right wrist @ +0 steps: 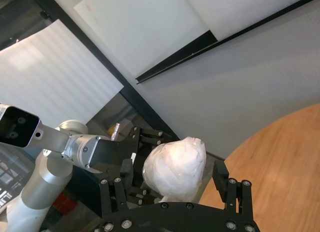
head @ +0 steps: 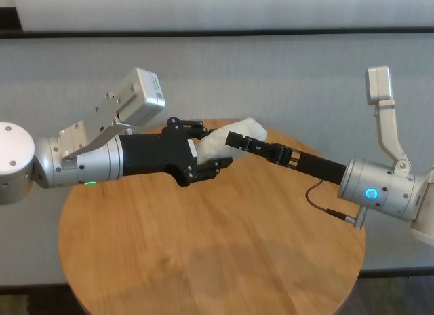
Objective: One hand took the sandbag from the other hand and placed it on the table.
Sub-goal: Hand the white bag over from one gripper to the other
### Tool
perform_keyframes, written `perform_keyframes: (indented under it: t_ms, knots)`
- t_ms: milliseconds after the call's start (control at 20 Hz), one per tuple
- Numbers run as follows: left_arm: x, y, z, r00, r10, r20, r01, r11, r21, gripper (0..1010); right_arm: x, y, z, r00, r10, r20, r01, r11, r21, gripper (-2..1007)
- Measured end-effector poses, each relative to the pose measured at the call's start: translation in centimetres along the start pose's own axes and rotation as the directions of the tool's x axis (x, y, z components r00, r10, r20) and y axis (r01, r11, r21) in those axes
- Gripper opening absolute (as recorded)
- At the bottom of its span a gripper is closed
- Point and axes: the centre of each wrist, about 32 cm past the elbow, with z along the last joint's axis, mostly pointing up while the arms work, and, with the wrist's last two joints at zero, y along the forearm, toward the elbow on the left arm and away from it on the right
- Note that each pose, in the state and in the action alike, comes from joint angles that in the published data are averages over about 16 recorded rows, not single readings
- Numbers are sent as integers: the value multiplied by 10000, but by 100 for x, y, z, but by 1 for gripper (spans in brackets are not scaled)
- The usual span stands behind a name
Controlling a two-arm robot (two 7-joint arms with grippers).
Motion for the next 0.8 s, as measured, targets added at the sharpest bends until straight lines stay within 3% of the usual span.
perform_keyframes:
  t_ms: [800]
  knots:
    - [0, 0, 0, 10000, 0, 0, 0, 10000, 0, 515, 12, 7, -8, 9998, 127, -153, -127, 9999, -7, 1001]
